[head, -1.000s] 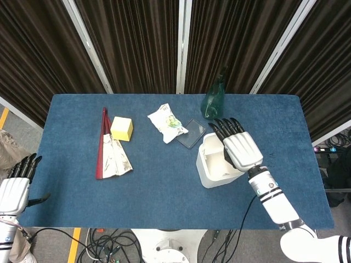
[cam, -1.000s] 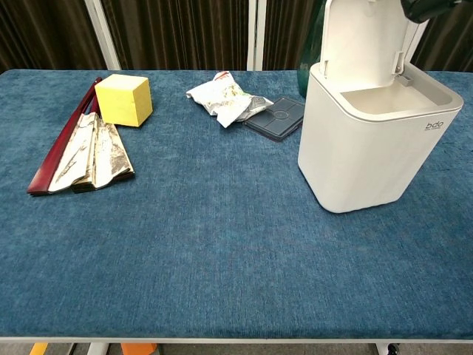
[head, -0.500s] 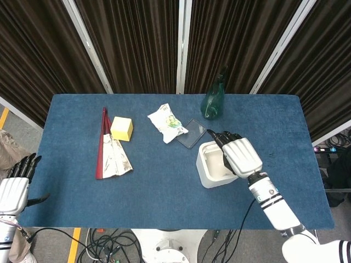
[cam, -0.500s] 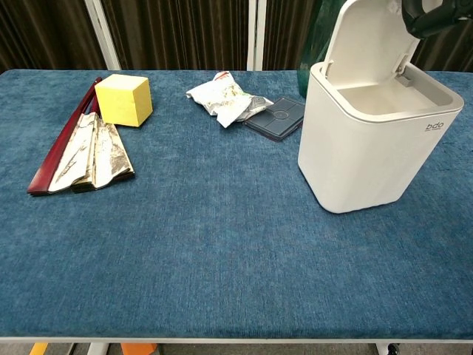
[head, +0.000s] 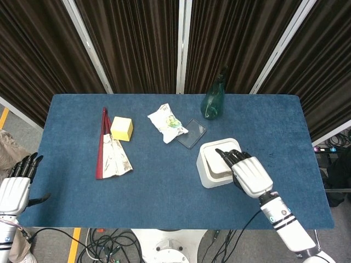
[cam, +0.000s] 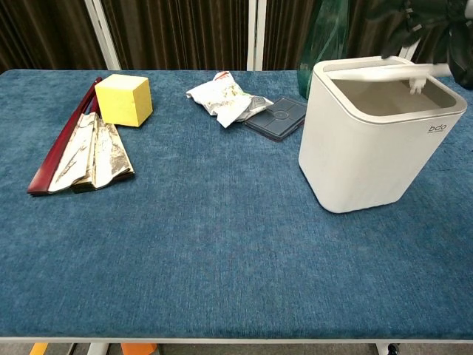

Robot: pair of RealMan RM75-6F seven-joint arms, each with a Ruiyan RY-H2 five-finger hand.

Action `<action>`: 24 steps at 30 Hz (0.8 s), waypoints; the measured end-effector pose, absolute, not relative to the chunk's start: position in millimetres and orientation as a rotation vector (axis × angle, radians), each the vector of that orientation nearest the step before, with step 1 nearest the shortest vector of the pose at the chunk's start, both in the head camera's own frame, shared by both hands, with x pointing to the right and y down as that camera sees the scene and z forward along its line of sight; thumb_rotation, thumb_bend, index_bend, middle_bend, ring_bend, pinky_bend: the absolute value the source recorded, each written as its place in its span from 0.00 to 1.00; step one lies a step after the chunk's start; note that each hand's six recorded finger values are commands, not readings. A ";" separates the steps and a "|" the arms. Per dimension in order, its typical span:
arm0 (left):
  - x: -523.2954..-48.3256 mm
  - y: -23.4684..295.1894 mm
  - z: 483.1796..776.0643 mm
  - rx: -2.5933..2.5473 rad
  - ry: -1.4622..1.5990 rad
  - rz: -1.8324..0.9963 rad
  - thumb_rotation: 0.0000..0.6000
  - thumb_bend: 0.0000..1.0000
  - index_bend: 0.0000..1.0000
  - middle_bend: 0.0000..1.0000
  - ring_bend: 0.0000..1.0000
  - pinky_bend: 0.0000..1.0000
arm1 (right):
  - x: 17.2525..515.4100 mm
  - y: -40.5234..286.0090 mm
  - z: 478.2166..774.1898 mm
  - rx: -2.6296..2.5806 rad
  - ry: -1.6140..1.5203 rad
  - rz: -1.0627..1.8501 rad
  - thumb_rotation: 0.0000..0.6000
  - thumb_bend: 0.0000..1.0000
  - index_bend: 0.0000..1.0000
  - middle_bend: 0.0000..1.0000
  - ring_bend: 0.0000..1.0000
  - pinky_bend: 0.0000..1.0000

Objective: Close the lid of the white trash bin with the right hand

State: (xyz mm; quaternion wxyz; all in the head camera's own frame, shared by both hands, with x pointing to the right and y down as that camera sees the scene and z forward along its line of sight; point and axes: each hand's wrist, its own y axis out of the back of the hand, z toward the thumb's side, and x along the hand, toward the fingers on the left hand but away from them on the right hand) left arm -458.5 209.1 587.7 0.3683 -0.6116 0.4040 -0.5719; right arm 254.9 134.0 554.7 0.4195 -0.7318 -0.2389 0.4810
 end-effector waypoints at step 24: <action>-460.5 209.5 591.3 -1.569 1.037 -1.479 1.00 0.00 0.00 0.02 0.00 0.13 | 267.0 157.6 595.7 -1.917 -0.516 1.279 1.00 1.00 0.00 0.22 0.19 0.31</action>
